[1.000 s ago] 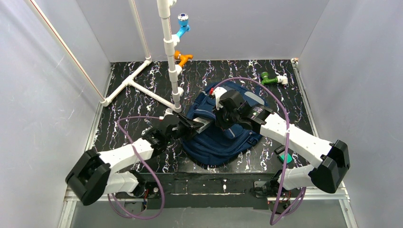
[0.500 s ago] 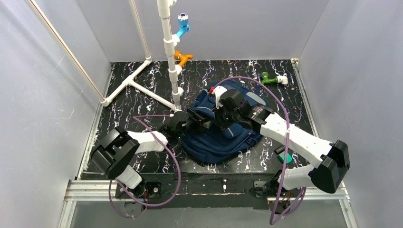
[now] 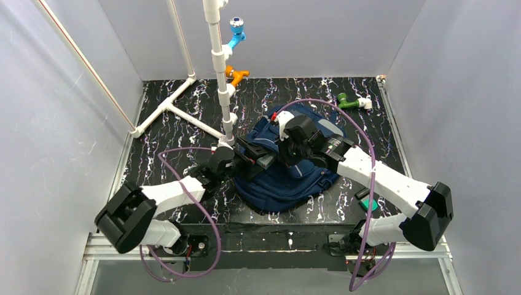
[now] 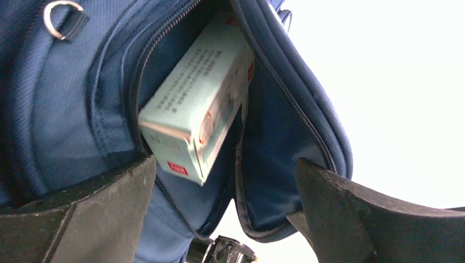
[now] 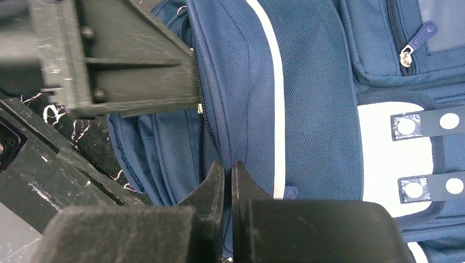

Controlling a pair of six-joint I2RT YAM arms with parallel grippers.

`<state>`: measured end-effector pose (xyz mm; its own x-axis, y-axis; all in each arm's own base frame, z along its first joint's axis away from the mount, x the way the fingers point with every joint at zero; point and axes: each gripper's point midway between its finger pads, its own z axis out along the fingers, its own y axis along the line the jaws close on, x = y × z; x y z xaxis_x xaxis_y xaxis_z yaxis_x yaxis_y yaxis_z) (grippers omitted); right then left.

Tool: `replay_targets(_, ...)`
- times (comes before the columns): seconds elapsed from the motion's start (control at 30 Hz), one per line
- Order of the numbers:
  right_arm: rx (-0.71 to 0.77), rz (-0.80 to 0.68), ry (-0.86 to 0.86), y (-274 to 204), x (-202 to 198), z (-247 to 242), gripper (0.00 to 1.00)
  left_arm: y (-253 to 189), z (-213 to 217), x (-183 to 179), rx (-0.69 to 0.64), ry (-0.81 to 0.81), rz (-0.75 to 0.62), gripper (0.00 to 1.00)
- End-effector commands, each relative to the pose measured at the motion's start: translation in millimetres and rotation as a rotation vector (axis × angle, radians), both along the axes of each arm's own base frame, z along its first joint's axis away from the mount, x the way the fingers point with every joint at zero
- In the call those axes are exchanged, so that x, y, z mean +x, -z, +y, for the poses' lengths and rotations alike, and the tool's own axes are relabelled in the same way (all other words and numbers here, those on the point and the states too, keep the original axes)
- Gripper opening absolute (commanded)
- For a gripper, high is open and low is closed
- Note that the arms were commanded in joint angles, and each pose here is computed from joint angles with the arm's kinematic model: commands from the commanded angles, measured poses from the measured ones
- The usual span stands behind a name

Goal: Pack the student bag
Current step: Place the stationery in the student bag.

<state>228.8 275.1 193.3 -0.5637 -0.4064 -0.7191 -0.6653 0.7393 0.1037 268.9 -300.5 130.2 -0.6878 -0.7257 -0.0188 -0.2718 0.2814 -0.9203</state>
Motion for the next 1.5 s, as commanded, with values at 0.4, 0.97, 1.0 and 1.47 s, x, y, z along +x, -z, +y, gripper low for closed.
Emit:
replay_targets(0.4,0.107,-0.091,-0.026,-46,10,14,0.01,-4,23,-13,0.125,-0.002,0.031,0.58)
replay_targets(0.97,0.052,0.007,-0.024,-11,2,13,0.1,-13,37,-12,0.121,0.01,-0.036,0.63)
replay_targets(1.0,0.025,0.036,-0.03,-4,1,14,0.32,-28,53,-29,0.117,0.022,-0.109,0.7)
replay_targets(1.47,-0.025,-0.061,0.545,-36,70,-113,0.97,-110,71,-81,0.195,0.233,-0.377,0.91)
